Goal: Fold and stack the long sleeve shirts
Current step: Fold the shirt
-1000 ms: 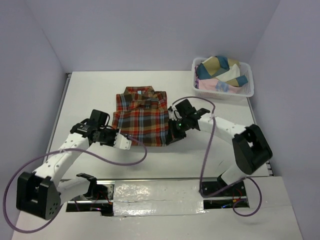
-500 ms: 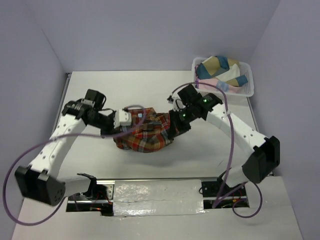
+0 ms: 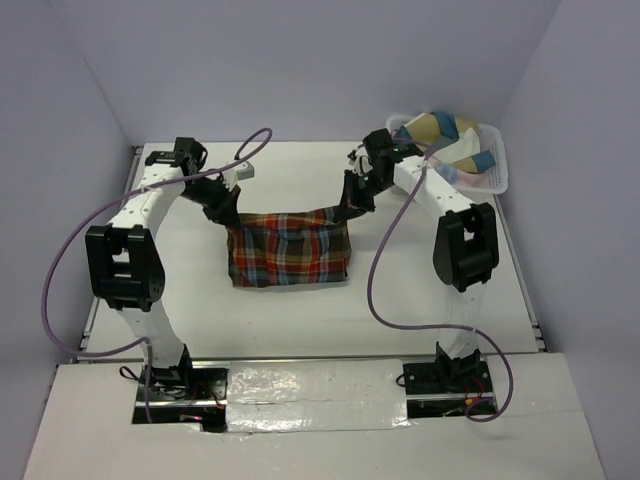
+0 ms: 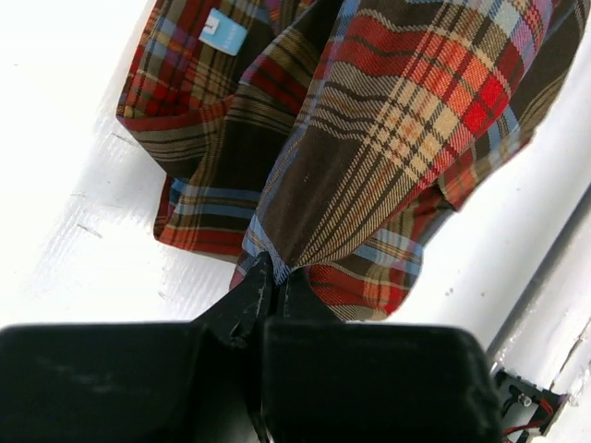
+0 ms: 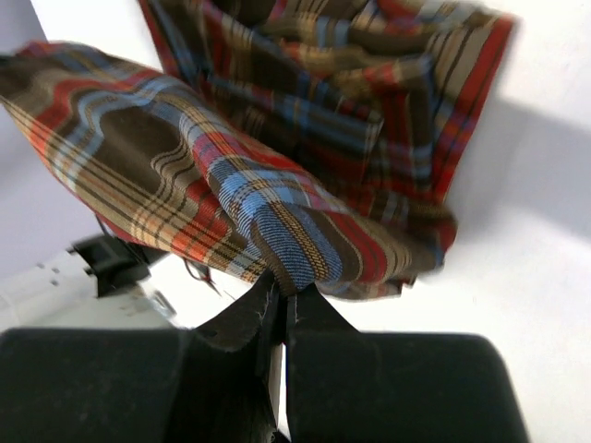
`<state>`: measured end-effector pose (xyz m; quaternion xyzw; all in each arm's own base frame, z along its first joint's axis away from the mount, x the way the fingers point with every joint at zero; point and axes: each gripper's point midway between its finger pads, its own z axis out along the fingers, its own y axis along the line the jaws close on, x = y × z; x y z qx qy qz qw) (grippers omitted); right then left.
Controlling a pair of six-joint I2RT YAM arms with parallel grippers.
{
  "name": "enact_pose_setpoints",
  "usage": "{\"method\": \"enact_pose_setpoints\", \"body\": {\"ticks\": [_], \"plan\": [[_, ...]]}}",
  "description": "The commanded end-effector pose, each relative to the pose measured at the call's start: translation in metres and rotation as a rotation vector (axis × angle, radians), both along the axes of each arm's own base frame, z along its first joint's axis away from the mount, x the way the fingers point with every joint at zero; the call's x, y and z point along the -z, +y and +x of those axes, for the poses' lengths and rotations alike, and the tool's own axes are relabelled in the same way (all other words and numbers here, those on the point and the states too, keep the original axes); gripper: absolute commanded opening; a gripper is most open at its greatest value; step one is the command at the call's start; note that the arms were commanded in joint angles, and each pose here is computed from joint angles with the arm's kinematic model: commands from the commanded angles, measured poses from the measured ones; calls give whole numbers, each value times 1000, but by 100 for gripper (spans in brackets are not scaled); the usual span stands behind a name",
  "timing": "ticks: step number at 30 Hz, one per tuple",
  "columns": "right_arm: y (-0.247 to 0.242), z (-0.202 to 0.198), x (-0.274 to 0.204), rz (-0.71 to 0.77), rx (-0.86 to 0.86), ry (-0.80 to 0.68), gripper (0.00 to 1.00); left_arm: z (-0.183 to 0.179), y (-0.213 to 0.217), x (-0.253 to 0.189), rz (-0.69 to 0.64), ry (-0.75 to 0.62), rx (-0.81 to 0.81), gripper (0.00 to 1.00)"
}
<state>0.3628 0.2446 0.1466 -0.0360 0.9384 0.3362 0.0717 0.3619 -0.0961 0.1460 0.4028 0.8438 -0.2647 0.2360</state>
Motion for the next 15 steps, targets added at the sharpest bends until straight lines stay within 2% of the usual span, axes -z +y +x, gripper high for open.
{"method": "enact_pose_setpoints", "body": {"ticks": [1,2,6,7,9,10,11,15], "plan": [[-10,36,-5,31,85,-48,0,17,14,11,44,12,-72,1],[-14,42,-3,38,108,-45,0,24,16,15,58,6,-93,3],[-13,61,16,50,156,-25,2,43,23,39,93,21,-154,22],[-12,67,20,56,164,-33,4,48,24,41,94,28,-185,32],[-10,80,31,61,198,-32,13,64,26,49,101,27,-236,38],[-10,84,36,64,212,-29,20,68,27,56,105,37,-249,45],[-9,90,37,68,229,-36,28,77,30,58,116,21,-271,47],[-6,122,36,74,294,-98,42,102,37,60,136,0,-379,52]]}}
